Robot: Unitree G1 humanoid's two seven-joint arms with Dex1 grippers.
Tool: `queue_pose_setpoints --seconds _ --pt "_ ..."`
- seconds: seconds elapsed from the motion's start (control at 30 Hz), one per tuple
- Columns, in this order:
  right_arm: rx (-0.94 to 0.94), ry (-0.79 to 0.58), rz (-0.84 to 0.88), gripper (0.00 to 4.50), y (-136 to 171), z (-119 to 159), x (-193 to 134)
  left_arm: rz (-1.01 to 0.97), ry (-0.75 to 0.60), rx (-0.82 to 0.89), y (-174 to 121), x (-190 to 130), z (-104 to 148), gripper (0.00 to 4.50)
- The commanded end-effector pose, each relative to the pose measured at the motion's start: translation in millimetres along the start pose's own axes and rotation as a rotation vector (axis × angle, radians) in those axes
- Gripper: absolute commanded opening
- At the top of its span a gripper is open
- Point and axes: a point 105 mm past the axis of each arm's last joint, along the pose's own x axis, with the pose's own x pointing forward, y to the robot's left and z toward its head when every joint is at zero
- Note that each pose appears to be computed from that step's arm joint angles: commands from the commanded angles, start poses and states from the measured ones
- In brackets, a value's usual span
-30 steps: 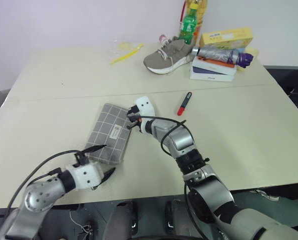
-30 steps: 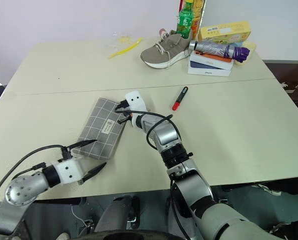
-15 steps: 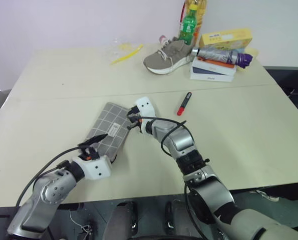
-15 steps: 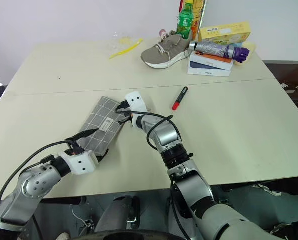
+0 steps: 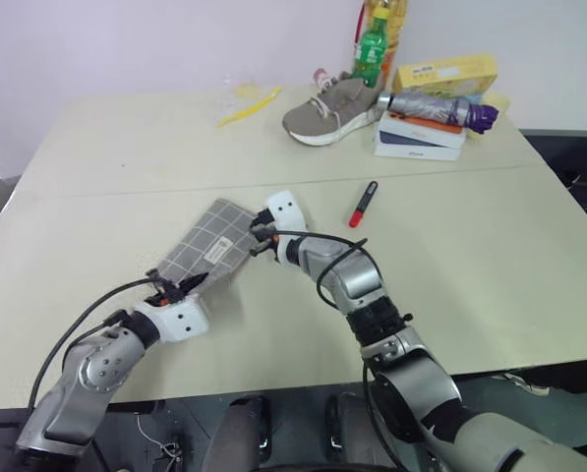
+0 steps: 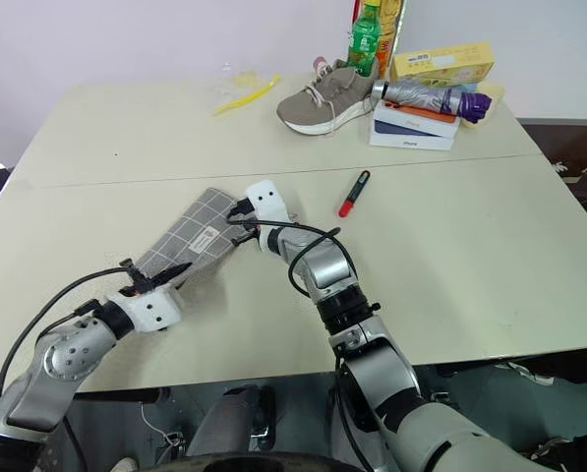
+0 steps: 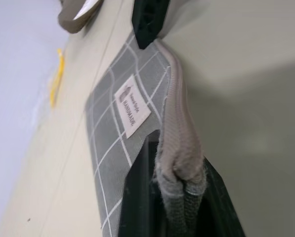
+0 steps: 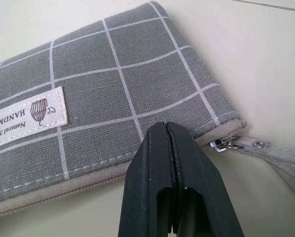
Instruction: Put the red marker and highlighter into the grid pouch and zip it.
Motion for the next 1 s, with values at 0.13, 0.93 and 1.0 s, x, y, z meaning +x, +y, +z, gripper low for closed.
queue_pose_setpoints --seconds 0.13,0.93,1.0 --pt "-0.012 -0.118 -0.030 0.00 -10.4 25.0 -10.9 0.057 -0.090 -0.146 8.7 0.3 15.5 0.05" --pt "-0.469 -0.104 -0.062 3.47 -74.3 14.5 -105.6 -0.086 -0.311 -0.368 12.2 6.9 51.3 0.00" --pt "-0.463 -0.109 -0.060 3.47 -75.0 14.5 -102.9 -0.088 -0.311 -0.365 11.6 5.7 51.7 0.00"
